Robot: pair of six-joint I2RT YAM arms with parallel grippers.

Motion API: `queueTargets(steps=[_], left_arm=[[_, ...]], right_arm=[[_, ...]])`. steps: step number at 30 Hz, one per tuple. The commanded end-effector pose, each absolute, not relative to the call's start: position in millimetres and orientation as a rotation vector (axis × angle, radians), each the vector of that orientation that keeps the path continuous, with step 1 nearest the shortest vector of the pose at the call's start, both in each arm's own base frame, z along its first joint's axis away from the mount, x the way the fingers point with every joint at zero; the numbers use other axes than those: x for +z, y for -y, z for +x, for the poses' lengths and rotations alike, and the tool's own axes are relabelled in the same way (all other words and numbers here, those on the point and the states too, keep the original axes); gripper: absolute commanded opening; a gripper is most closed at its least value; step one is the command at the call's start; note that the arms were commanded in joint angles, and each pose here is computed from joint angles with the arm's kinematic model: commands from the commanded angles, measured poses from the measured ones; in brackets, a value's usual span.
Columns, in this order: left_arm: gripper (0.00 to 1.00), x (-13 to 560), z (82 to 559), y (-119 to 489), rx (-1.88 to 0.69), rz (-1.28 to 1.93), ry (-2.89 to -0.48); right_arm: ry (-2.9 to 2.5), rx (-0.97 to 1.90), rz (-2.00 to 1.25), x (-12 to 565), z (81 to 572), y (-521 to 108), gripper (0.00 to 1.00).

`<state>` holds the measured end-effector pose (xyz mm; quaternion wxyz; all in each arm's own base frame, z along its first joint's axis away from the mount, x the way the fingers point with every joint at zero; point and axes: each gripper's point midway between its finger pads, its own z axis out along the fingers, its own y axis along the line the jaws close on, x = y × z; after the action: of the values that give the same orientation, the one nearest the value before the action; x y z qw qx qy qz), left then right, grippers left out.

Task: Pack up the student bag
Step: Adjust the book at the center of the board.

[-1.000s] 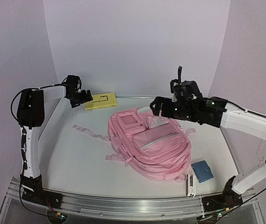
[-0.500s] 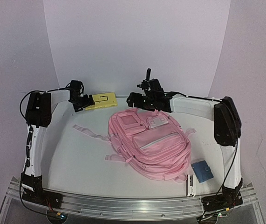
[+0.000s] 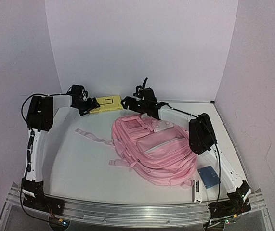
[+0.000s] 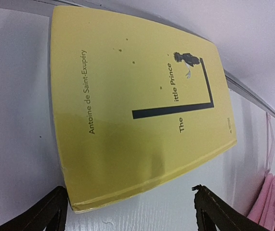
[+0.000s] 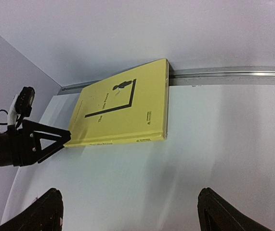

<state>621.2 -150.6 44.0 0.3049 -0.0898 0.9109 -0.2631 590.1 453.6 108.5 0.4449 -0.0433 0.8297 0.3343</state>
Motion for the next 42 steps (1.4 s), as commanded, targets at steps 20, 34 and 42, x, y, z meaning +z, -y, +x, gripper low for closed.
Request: queueTargets(steps=[20, 34, 42], left_arm=[[0.93, 119.8, 577.3, 200.9, -0.73, 0.191, -2.277], [0.95, 60.9, 648.4, 180.6, -0.613, 0.172, -2.315], [0.95, 52.1, 647.6, 187.6, -0.664, 0.201, -2.297]], right_arm=[[-2.067, 0.828, 0.053, 75.3, 610.2, -407.5, 0.93], [-2.093, 1.0, 0.13, 43.7, 606.6, -424.1, 0.91], [-2.094, 1.115, 0.148, 28.4, 602.8, -436.4, 0.88]])
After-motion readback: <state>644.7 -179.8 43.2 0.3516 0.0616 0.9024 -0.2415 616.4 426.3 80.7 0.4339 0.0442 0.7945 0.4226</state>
